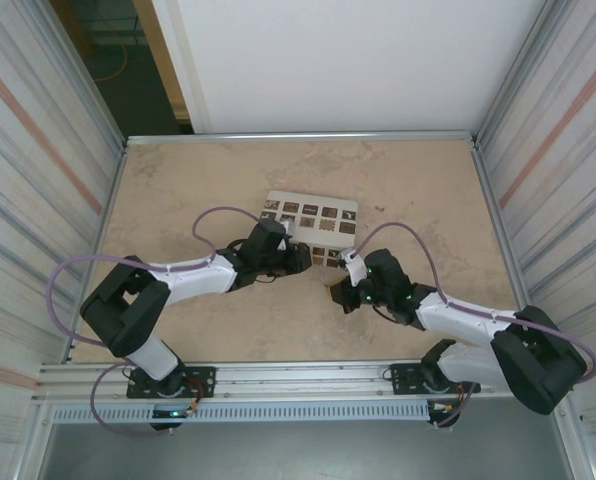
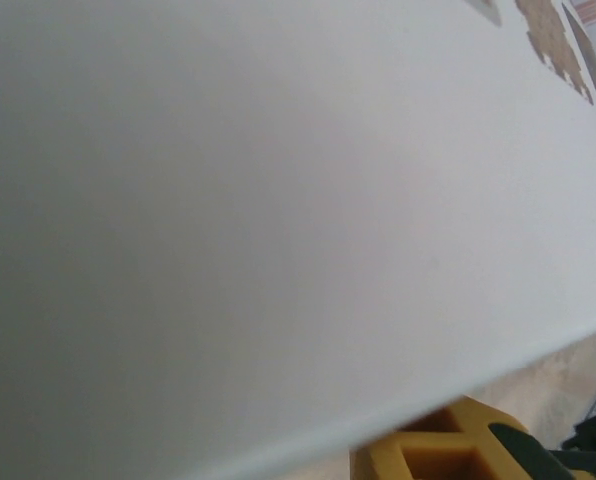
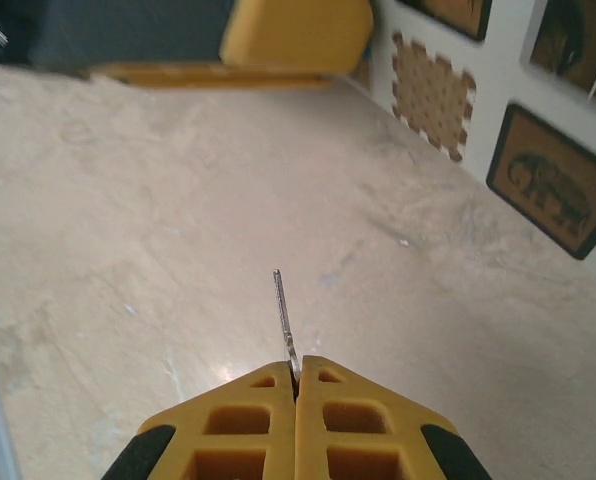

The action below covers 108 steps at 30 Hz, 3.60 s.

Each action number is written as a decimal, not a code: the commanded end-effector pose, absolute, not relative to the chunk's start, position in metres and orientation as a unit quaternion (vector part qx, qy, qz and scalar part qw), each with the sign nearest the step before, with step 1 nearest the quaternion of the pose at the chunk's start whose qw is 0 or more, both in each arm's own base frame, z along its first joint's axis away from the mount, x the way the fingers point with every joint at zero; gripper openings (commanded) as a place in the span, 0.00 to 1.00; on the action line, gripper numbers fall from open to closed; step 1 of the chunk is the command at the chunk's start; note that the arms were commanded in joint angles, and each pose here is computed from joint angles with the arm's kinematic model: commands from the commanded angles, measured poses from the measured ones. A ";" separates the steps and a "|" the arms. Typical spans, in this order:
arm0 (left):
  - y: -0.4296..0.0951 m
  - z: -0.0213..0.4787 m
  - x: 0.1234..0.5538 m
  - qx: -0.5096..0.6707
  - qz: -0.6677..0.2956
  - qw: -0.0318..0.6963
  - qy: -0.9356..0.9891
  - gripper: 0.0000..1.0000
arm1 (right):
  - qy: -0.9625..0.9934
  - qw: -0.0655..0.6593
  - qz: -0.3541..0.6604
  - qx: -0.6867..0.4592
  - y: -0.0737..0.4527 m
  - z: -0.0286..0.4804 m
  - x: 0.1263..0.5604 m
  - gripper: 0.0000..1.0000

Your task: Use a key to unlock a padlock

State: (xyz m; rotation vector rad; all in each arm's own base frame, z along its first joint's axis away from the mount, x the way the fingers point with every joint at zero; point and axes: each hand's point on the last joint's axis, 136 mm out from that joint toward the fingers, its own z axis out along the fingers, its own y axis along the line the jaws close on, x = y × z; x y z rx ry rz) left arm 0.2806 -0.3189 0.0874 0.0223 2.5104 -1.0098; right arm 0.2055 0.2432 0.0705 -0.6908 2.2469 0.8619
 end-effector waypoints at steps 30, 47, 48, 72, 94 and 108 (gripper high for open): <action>-0.341 0.128 0.274 -0.002 -0.433 0.210 0.877 0.14 | 0.821 0.409 0.298 -0.265 0.265 0.073 0.254 0.00; -0.341 0.128 0.273 -0.002 -0.435 0.207 0.876 0.14 | 0.802 0.422 0.330 -0.264 0.277 0.087 0.263 0.00; -0.341 0.127 0.272 -0.002 -0.434 0.207 0.877 0.14 | 0.803 0.422 0.329 -0.263 0.276 0.086 0.264 0.00; -0.341 0.124 0.263 0.006 -0.439 0.188 0.878 0.14 | 0.757 0.477 0.345 -0.283 0.279 0.116 0.274 0.00; -0.344 0.121 0.257 0.017 -0.444 0.172 0.879 0.14 | 0.714 0.496 0.368 -0.329 0.289 0.142 0.284 0.00; -0.348 0.102 0.252 0.020 -0.432 0.158 0.888 0.14 | 0.692 0.510 0.387 -0.333 0.306 0.174 0.299 0.00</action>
